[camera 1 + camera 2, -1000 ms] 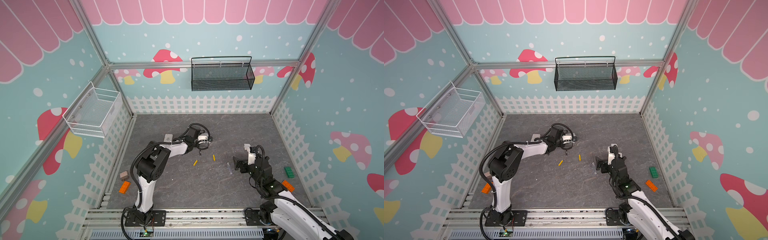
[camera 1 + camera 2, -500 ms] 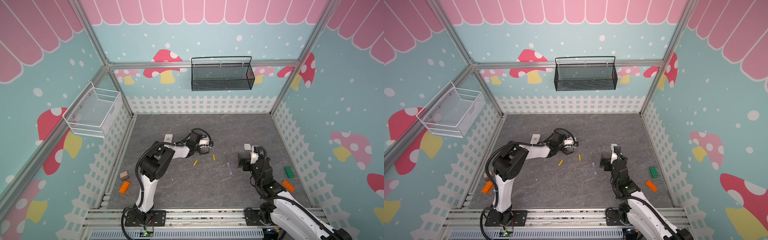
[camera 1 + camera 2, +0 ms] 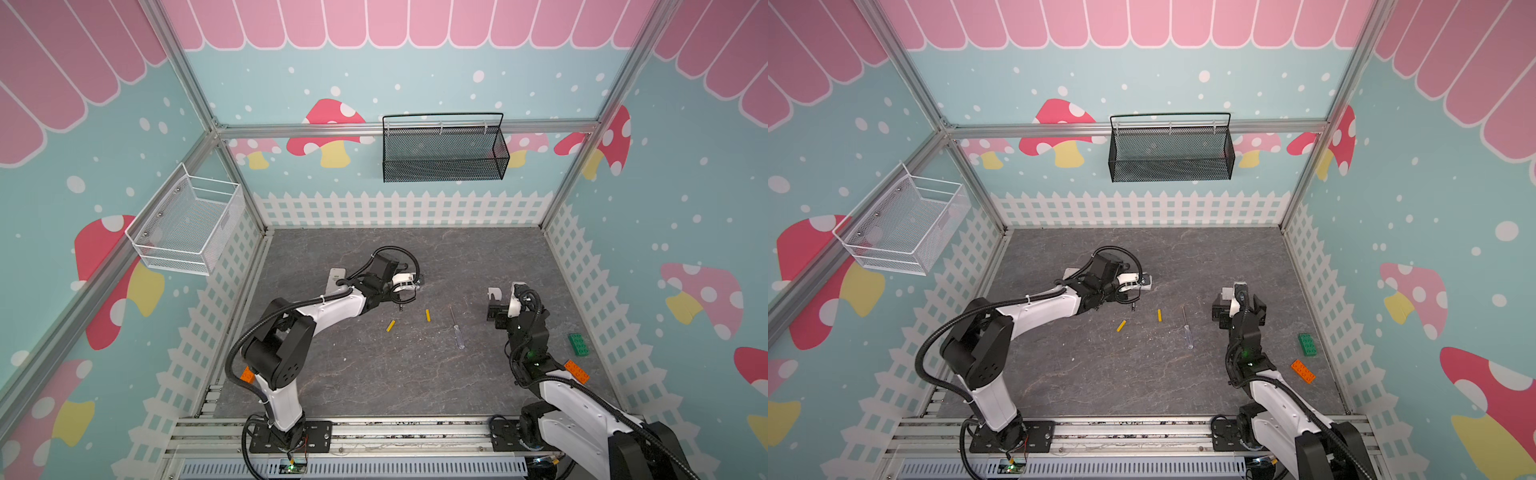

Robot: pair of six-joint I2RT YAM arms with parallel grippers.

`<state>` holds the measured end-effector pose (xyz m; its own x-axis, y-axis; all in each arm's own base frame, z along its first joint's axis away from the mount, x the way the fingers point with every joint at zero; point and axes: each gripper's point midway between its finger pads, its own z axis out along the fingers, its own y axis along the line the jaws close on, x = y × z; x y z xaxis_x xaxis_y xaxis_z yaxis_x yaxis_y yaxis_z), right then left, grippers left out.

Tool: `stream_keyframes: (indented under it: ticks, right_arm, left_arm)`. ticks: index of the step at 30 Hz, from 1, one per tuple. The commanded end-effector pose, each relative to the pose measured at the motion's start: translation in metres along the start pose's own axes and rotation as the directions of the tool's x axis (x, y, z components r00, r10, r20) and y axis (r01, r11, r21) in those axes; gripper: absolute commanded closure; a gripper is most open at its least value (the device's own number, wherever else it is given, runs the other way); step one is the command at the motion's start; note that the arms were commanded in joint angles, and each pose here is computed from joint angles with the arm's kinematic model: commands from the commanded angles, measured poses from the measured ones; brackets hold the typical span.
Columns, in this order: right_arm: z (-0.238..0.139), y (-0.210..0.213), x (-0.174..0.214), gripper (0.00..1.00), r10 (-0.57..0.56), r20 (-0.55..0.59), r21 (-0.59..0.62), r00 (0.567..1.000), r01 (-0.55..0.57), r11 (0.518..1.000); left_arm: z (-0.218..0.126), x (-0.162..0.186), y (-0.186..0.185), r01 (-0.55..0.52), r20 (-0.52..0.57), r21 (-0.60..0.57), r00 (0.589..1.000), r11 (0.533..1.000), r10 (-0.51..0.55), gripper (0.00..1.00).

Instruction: Unload the batteries from the remote control

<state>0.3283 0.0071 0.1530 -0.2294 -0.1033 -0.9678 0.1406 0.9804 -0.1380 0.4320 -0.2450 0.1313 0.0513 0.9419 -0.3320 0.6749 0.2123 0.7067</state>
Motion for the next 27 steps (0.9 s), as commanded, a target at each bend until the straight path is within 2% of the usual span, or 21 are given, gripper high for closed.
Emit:
stream_keyframes:
  ticks: [1,4,7,8,10,11,12,14,18,23,27]
  right_arm:
    - [0.007,-0.014,-0.019,0.01,-0.052,0.093,0.081,0.994,0.045,0.996]
    - [0.012,-0.023,-0.017,0.01,-0.077,0.098,0.129,0.992,0.064,0.99]
    - [0.014,-0.029,-0.011,0.01,-0.075,0.106,0.13,0.992,0.061,0.99]
    - [0.014,-0.03,-0.009,0.01,-0.079,0.108,0.121,0.991,0.066,0.99]
    - [0.015,-0.034,-0.001,0.01,-0.071,0.1,0.124,0.992,0.058,0.991]
    - [0.016,-0.036,0.004,0.01,-0.062,0.091,0.129,0.994,0.05,0.99]
    - [0.016,-0.039,0.004,0.01,-0.059,0.094,0.138,0.994,0.045,0.989]
    - [0.014,-0.035,0.001,0.01,-0.056,0.12,0.103,0.991,0.044,0.994]
    - [0.016,-0.032,-0.002,0.01,-0.062,0.144,0.077,0.988,0.051,0.996]
    - [0.028,-0.027,-0.006,0.01,-0.049,0.152,0.052,0.987,0.042,0.998]
    - [0.036,-0.013,-0.003,0.01,-0.069,0.165,-0.013,0.984,0.072,0.997]
  left_arm:
    - [-0.018,0.029,-0.001,0.25,-0.042,0.056,0.968,0.967,-0.248,0.11]
    - [-0.033,0.058,0.02,0.49,-0.035,0.014,0.871,0.871,-0.49,0.09]
    - [-0.047,0.097,0.042,0.705,0.008,-0.035,0.709,0.708,-0.705,0.03]
    - [-0.05,0.109,0.045,0.783,0.027,-0.036,0.623,0.622,-0.782,0.01]
    - [-0.054,0.133,0.047,0.866,0.056,-0.057,0.5,0.497,-0.864,0.01]
    - [-0.056,0.141,0.046,0.888,0.078,-0.053,0.459,0.456,-0.885,0.01]
    - [-0.057,0.148,0.042,0.899,0.087,-0.053,0.438,0.435,-0.895,0.01]
    - [-0.057,0.162,0.036,0.907,0.093,-0.079,0.419,0.413,-0.903,0.01]
    - [-0.056,0.168,0.024,0.892,0.129,-0.071,0.452,0.447,-0.882,0.01]
    - [-0.049,0.17,0.006,0.89,0.175,-0.047,0.454,0.453,-0.874,0.01]
    - [-0.048,0.176,0.013,0.904,0.211,-0.076,0.427,0.421,-0.88,0.01]
